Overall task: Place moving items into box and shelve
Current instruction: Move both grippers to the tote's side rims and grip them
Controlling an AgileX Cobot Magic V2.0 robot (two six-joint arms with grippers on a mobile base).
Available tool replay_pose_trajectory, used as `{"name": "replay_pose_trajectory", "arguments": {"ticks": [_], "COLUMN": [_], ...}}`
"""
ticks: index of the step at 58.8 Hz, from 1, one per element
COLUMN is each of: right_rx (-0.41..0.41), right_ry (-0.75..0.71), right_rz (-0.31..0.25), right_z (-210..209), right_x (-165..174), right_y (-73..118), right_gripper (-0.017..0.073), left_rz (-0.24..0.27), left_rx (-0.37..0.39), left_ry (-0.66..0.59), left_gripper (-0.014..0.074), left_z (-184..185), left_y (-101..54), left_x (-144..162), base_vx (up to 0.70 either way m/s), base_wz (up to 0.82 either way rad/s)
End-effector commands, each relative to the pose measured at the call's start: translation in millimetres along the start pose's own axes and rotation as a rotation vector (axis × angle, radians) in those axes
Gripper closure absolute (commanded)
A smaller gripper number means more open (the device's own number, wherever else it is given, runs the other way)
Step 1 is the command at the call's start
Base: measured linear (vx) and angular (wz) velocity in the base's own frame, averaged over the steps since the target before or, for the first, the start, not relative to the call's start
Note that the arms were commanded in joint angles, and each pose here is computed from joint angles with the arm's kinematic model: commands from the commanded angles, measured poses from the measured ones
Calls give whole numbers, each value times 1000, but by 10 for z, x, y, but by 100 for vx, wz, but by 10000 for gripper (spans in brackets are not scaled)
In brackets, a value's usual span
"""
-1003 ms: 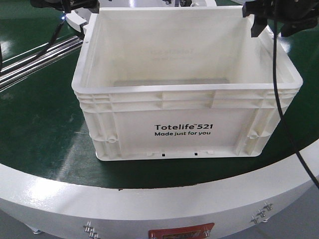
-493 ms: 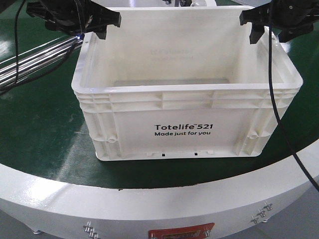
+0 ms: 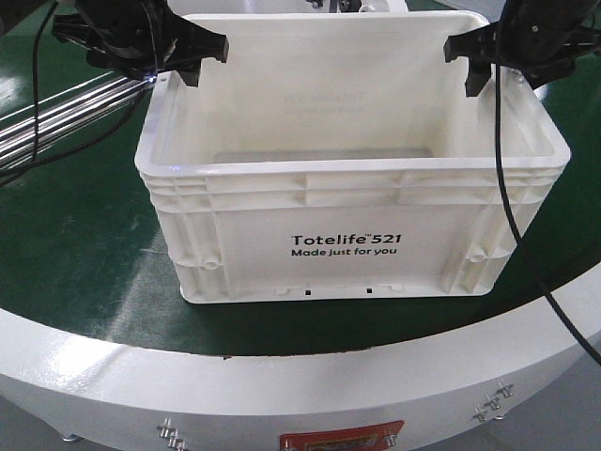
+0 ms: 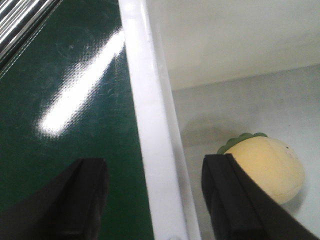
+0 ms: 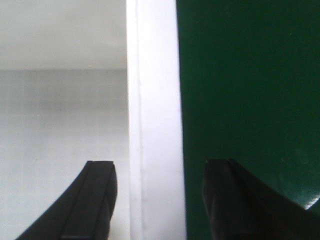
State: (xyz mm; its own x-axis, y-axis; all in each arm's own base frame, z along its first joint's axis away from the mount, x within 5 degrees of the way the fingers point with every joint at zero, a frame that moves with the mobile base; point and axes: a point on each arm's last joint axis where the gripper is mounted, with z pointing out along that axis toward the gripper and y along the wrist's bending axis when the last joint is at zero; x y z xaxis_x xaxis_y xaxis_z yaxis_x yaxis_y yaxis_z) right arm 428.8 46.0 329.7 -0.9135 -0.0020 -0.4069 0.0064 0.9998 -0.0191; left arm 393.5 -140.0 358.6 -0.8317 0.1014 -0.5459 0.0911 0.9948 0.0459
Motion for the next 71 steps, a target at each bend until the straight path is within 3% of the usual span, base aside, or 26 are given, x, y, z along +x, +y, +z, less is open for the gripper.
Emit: {"name": "replay_pose_trajectory", "arguments": {"ticks": [1,13,34,53,60,71], "right_rx": [0,5,5,38,19,17], "right_ry": [-42,-42,-48,-75,-73,-73], "right_rz": [0,-2,-3,-12,-4,-4], "right_z": [-309,-309,-335,-448,-447,-447], "right_x": [7,7,9,17,19,20], "right_y": [-43,-48,-50,-91,-71,-69], "right_gripper": [151,160,160,166,217,394], "left_rz": [-17,-17,-35,-46,-47,-39], "left_rx": [12,9,58,103,105,98], "left_ry": [-93,-80,-75,-108,-105,-102], "left_gripper": [82,97,200,209,241,374], "left_z": [-224,-198,-203,-229,-229,-228], "left_y": [52,53,10,-24,-26,-21], "left_x": [-91,-84,-80,-107,-105,-102], "base_vx": [0,0,0,0,0,0], "base_wz": [0,0,0,0,0,0]}}
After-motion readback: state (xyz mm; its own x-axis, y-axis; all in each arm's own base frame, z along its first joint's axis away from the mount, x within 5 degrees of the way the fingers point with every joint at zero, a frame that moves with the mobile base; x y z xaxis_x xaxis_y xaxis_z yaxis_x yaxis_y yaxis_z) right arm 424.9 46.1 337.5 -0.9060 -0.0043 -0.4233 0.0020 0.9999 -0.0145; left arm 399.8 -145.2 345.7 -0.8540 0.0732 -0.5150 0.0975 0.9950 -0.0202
